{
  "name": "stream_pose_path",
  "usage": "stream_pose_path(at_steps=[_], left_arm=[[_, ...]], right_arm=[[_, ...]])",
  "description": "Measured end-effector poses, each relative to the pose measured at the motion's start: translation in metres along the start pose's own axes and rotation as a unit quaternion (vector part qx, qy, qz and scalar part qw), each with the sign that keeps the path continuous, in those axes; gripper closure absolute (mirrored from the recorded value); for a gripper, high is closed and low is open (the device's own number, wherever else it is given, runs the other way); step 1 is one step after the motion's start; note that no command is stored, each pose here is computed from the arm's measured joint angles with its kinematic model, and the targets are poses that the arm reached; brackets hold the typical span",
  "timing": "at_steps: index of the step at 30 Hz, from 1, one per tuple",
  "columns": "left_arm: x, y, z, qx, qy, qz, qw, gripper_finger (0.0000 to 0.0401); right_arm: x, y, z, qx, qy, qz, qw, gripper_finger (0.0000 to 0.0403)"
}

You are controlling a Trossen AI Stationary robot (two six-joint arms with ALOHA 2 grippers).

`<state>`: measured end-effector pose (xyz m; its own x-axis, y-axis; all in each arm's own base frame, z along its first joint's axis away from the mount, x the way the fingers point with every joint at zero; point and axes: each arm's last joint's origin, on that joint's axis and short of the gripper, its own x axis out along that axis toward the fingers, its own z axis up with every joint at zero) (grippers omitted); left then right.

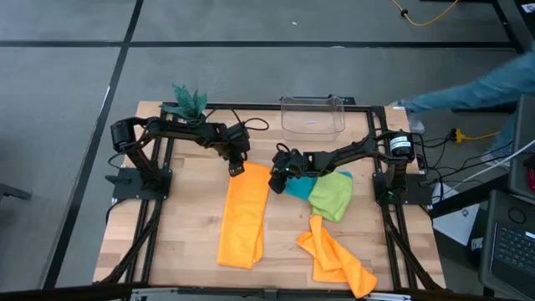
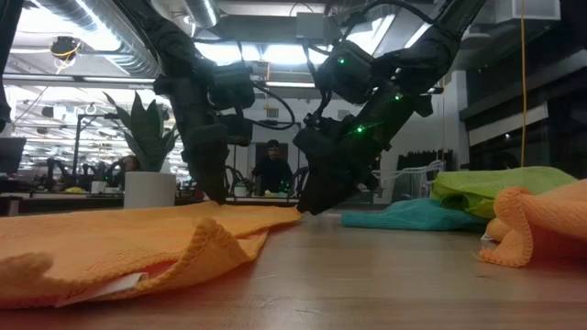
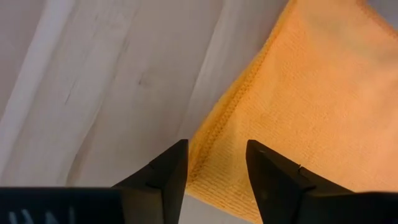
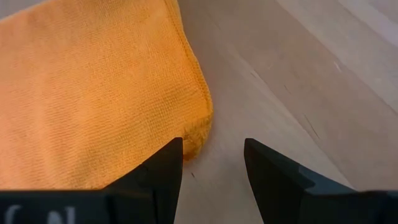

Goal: Fold microfiber towels
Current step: Fold the top orange microfiber towel

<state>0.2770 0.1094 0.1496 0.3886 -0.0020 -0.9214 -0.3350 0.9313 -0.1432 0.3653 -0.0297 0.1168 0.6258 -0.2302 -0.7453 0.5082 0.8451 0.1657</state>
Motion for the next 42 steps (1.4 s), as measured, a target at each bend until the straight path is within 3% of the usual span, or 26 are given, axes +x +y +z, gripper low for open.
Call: stream_pose_path(at_steps=[15, 20, 30, 42], left_arm=[[0.003, -0.018, -0.001, 0.101, 0.004, -0.006, 0.995, 0.0266], [0.003, -0.017, -0.001, 0.103, 0.008, 0.029, 0.994, 0.0292], [0.003, -0.019, -0.004, 0.121, 0.021, 0.026, 0.992, 0.0316], [-0.005, -0.017, -0.003, 0.148, 0.016, 0.084, 0.985, 0.0396]], right_arm=[[0.000, 0.000, 0.000, 0.000, 0.000, 0.000, 1.000, 0.0228], [0.000, 0.000, 0.000, 0.000, -0.001, 0.000, 1.000, 0.0228], [0.000, 0.000, 0.000, 0.000, -0.001, -0.001, 1.000, 0.0228], [0.000, -0.001, -0.001, -0.002, 0.003, -0.002, 1.000, 0.0228]])
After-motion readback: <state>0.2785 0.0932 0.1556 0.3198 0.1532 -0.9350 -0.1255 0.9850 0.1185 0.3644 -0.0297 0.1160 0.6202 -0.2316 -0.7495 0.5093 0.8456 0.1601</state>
